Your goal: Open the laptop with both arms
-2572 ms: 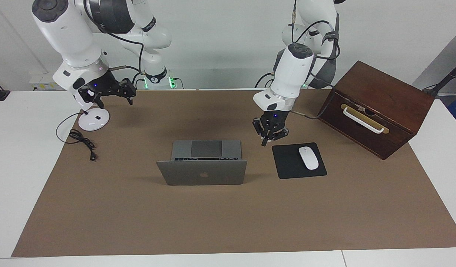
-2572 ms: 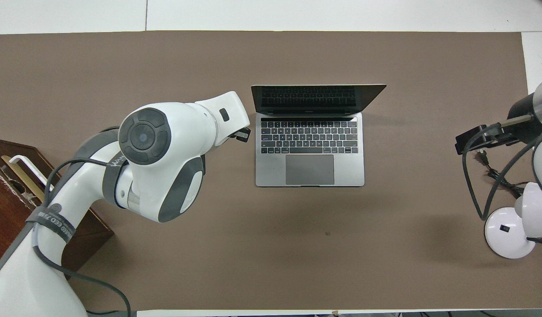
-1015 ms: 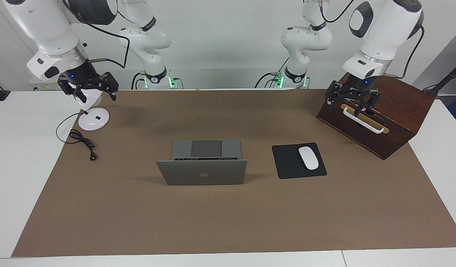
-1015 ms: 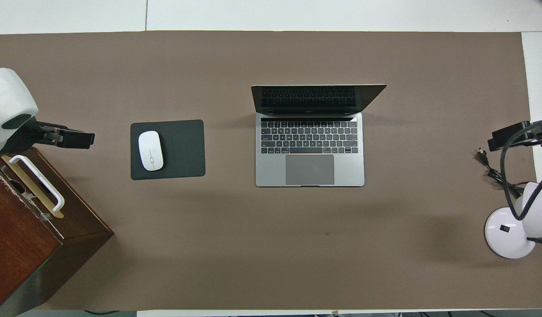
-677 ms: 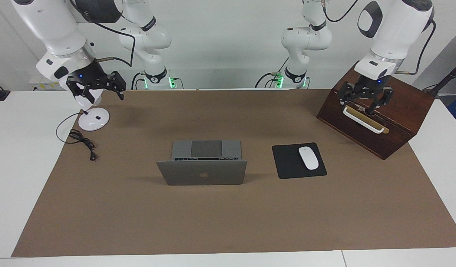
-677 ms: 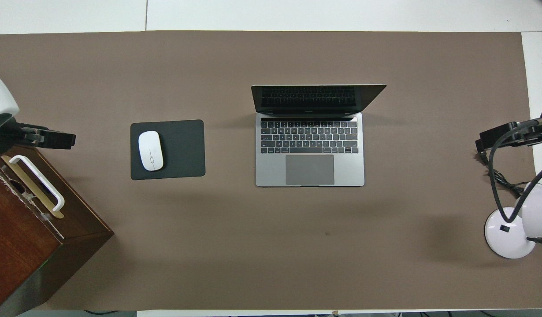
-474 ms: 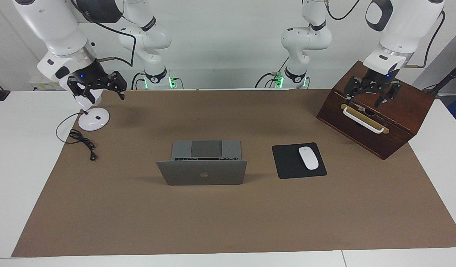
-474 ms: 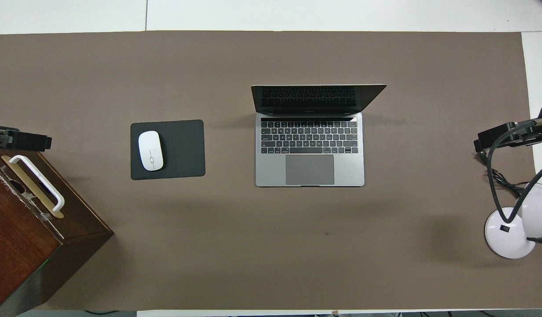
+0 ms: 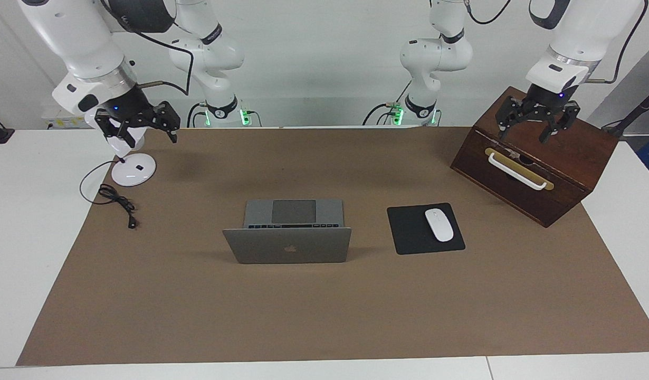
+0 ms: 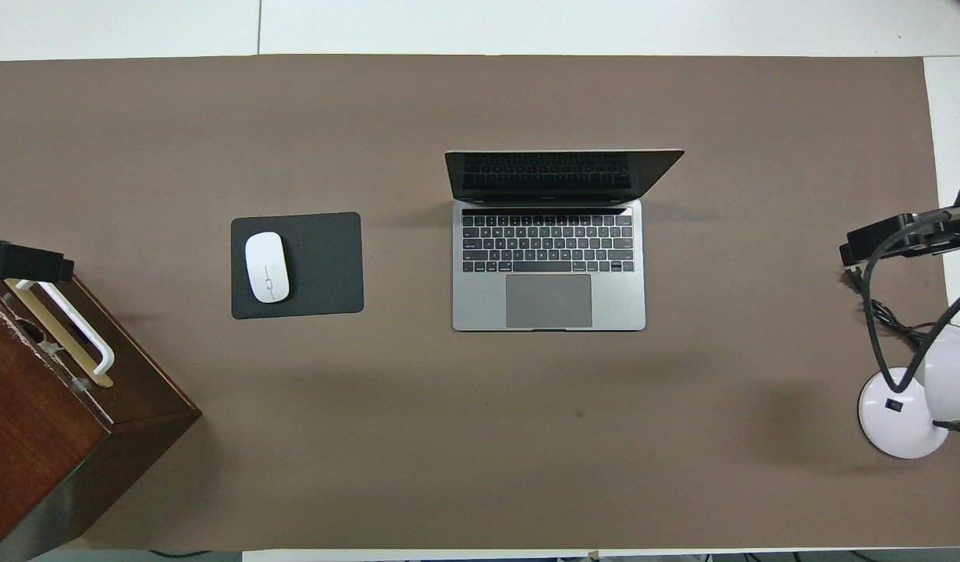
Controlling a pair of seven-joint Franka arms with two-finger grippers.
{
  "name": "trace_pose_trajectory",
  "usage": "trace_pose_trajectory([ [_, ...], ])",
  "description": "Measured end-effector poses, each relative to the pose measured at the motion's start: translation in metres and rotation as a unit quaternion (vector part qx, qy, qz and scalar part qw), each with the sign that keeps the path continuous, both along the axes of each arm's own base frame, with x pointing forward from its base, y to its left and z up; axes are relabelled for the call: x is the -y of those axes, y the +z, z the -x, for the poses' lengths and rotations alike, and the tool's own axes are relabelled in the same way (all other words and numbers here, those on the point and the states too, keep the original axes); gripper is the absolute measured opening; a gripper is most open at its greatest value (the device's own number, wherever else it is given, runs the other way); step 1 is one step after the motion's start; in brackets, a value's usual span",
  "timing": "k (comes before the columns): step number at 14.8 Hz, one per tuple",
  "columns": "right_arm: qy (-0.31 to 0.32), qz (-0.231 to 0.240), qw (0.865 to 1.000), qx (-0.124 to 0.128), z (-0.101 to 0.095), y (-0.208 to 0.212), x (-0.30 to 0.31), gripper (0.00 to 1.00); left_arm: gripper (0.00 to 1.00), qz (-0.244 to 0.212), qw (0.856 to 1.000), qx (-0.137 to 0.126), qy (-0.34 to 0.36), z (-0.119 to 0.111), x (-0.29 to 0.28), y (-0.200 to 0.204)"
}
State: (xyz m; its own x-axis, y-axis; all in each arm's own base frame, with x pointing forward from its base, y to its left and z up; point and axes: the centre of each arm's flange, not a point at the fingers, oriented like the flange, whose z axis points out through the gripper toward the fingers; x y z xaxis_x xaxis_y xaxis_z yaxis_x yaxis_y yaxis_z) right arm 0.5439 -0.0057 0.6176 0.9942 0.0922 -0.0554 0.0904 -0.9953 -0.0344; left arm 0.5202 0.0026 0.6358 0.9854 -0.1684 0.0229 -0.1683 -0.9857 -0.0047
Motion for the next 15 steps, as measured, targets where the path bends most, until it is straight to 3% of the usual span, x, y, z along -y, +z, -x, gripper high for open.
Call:
trace_pose_trajectory([
  [6,0.0,0.0,1.0,0.0,0.0,0.0,0.0,1.0,1.0,-0.002,1.0,-0.007,0.031,-0.006,-0.023,0.027],
  [15,0.0,0.0,1.0,0.0,0.0,0.0,0.0,1.0,1.0,-0.003,0.998,0.007,0.057,-0.03,0.016,-0.001],
])
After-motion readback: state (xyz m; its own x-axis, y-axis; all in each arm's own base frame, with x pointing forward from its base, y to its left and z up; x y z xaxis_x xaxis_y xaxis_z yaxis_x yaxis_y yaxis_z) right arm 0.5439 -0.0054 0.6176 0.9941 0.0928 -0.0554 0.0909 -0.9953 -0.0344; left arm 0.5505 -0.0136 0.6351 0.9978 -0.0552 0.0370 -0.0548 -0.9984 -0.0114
